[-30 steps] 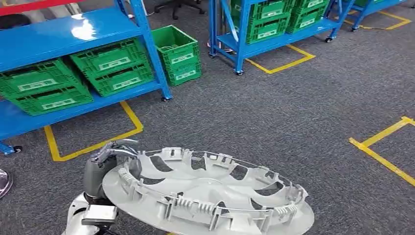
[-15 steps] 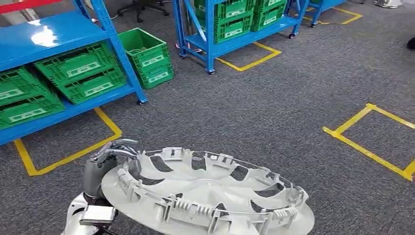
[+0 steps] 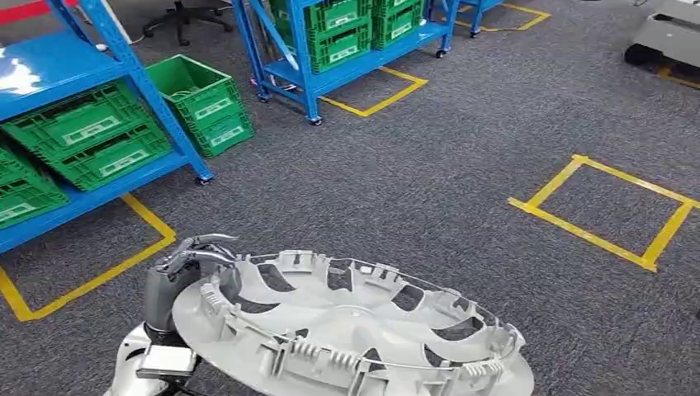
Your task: Take the parts from the cabinet and place them on the table.
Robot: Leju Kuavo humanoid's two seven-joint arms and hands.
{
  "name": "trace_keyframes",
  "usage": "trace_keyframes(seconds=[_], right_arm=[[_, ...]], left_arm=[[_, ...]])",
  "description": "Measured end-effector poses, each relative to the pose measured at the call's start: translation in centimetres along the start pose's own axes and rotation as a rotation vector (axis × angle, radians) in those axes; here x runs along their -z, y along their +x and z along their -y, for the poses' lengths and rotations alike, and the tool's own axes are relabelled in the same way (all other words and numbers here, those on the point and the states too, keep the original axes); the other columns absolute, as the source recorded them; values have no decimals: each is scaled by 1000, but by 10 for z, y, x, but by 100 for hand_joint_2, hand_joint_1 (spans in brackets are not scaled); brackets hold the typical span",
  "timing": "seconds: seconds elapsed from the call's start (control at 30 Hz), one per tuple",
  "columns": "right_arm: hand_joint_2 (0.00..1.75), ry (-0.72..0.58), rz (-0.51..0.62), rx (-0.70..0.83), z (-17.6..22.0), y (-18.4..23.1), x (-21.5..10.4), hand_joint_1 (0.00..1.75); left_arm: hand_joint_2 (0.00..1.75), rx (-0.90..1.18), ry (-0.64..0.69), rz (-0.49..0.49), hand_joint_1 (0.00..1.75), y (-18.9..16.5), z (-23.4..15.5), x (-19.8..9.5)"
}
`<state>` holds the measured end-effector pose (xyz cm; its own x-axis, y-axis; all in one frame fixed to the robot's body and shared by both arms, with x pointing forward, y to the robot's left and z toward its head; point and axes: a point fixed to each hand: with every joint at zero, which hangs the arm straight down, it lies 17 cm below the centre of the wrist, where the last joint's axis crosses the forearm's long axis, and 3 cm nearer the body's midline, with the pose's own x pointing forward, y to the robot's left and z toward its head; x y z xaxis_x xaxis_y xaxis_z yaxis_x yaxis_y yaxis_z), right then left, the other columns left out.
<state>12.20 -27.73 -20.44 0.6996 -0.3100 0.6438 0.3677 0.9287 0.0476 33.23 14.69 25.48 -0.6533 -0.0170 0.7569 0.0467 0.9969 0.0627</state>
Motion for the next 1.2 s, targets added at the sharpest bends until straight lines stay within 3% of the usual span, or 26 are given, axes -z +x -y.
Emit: trace_keyframes(seconds=[1.2], right_arm=[[0,0,4,-2,-1,0,1,0]], left_arm=[[175,-2,-15,-1,175,0,3,-1]])
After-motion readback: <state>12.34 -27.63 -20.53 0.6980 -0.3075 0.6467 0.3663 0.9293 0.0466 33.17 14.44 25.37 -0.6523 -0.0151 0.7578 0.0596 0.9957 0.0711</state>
